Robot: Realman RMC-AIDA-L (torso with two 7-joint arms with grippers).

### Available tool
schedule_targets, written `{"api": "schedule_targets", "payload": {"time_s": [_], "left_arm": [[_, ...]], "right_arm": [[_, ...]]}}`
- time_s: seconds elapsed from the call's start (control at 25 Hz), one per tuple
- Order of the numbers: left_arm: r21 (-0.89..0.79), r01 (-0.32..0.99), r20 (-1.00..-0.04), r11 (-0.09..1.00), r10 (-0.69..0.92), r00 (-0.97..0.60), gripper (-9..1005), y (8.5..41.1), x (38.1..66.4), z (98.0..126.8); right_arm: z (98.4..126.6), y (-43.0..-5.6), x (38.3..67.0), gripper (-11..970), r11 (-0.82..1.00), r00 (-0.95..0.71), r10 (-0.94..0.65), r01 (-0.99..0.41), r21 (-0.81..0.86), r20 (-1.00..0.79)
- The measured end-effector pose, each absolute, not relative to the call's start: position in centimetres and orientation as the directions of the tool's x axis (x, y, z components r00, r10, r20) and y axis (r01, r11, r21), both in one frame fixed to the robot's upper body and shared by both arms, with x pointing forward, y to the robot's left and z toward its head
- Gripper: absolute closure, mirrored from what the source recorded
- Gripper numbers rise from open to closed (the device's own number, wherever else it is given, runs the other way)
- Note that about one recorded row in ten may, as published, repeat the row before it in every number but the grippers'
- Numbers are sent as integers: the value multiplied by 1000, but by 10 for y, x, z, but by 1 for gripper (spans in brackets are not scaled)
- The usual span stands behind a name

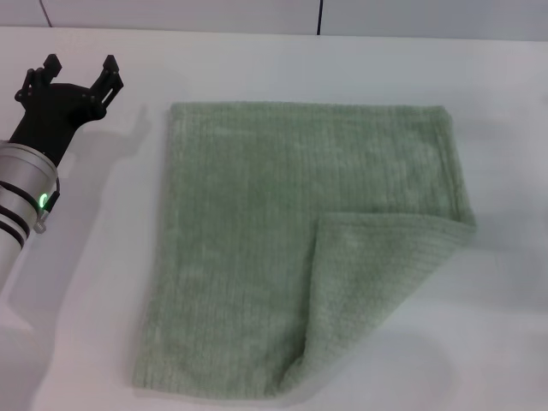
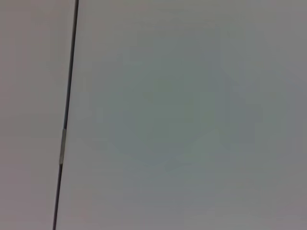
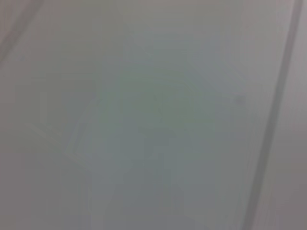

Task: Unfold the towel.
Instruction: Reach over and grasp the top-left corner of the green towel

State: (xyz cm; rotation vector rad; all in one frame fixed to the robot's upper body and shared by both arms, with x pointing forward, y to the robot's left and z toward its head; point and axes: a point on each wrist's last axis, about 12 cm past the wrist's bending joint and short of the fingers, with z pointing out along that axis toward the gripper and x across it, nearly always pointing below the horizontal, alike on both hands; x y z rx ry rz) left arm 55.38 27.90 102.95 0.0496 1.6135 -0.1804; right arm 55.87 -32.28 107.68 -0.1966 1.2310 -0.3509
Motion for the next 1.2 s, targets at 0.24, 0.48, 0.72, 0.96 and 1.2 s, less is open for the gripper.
{"api": "schedule_targets", "payload": {"time_s": [0.24,0.48,0.72,0.96,1.2], "left_arm": [[-124,148,-992,981,-118,-51,130,277,554,1031],[-136,159,-990,978,-129,-54,132,275,554,1031],[-135,170,-991,976,-129,-44,133,273,555,1032],[-137,200,-991,970,-133,-31,174,266,555,1035],[-138,234,-990,962,-135,-29,352,257,555,1037]], "right_arm": [[1070,-335,556,183,904,208,-383,284,-319,-900],[1064,-331,557,183,912,167,-358,272,-306,-919],[1064,-324,560,183,920,178,-361,232,-317,-915],[1064,-316,562,183,922,189,-370,193,-335,-909],[1065,-315,562,183,924,192,-366,190,-332,-910]]}}
